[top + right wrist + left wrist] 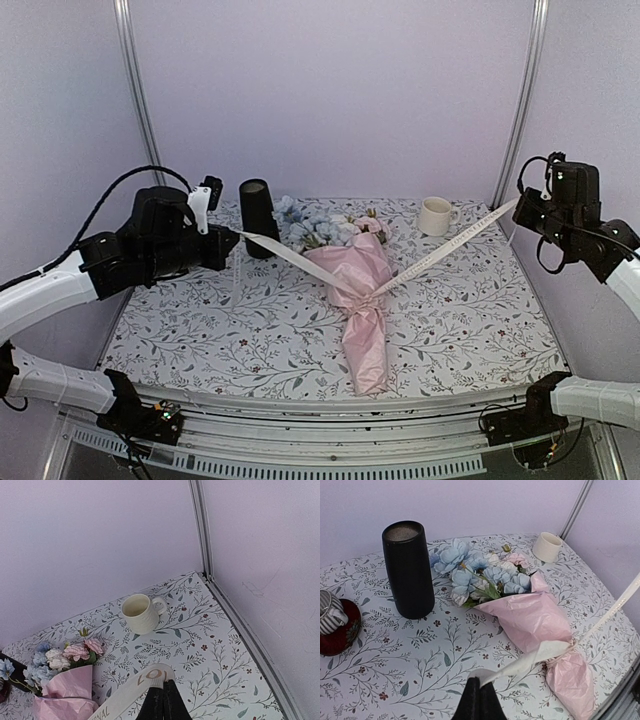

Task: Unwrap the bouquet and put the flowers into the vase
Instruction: Untie the ribbon from the tied bouquet.

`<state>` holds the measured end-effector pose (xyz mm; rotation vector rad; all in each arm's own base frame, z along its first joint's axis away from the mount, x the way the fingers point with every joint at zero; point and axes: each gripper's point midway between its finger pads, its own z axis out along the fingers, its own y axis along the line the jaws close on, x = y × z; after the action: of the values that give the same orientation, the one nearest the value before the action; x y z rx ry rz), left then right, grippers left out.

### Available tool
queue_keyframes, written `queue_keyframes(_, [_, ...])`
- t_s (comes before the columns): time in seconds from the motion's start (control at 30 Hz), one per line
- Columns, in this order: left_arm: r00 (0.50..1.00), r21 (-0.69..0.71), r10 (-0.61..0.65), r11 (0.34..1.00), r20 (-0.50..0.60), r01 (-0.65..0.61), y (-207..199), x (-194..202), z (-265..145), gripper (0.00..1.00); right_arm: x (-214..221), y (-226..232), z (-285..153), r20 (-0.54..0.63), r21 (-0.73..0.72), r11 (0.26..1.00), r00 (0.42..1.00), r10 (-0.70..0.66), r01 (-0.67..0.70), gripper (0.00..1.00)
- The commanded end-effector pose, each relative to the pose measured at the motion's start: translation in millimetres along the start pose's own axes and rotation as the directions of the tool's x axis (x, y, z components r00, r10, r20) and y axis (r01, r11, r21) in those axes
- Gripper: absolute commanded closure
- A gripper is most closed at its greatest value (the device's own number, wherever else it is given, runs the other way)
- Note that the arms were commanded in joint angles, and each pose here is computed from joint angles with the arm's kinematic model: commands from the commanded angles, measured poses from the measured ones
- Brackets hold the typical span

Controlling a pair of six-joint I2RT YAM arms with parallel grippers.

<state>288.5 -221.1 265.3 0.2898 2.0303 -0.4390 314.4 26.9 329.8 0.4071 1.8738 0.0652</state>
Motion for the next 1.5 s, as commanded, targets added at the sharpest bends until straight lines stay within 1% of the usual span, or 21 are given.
queue_keyframes(0.0, [0.999,-0.058,-0.027,0.998,-0.027,0.026,19,12,5,1.00,14,-11,11,-0.022,0.051,0.999,1.000,0.009,-0.008,0.98])
queue_keyframes(0.1, [0.998,-0.089,-0.043,0.995,-0.047,0.039,27,19,7,1.00,24,-21,18,-0.048,0.090,0.996,0.999,0.023,-0.018,0.98])
queue_keyframes(0.23, [0.996,-0.137,-0.066,0.989,-0.055,0.058,42,24,6,1.00,24,-37,21,-0.045,0.117,0.991,0.996,0.072,-0.067,0.98])
queue_keyframes(0.47, [0.993,-0.158,-0.098,0.984,-0.063,0.087,56,31,6,1.00,32,-50,25,-0.062,0.146,0.985,0.993,0.100,-0.091,0.98])
queue_keyframes(0.77, [0.991,-0.201,-0.122,0.974,-0.061,0.107,70,34,1,1.00,29,-65,20,-0.039,0.206,0.970,0.990,0.136,-0.126,0.98])
queue_keyframes(1.07, [0.988,-0.200,-0.137,0.972,-0.071,0.120,75,41,2,1.00,35,-61,24,-0.059,0.175,0.977,0.989,0.136,-0.124,0.97])
queue_keyframes(1.17, [0.987,-0.219,-0.145,0.967,-0.068,0.127,80,43,2,1.00,41,-51,31,-0.094,0.130,0.986,0.989,0.114,-0.101,0.96])
queue_keyframes(1.27, [0.982,-0.296,-0.180,0.943,-0.060,0.154,95,49,2,1.00,53,-53,39,-0.145,0.155,0.984,0.983,0.111,-0.088,0.96])
queue_keyframes(1.4, [0.968,-0.458,-0.249,0.862,-0.015,0.215,129,59,-9,1.00,59,-61,42,-0.145,0.210,0.971,0.979,0.147,-0.114,0.95])
queue_keyframes(1.47, [0.965,-0.499,-0.262,0.834,0.015,0.234,138,61,-16,0.99,59,-67,40,-0.134,0.238,0.963,0.978,0.163,-0.128,0.95])
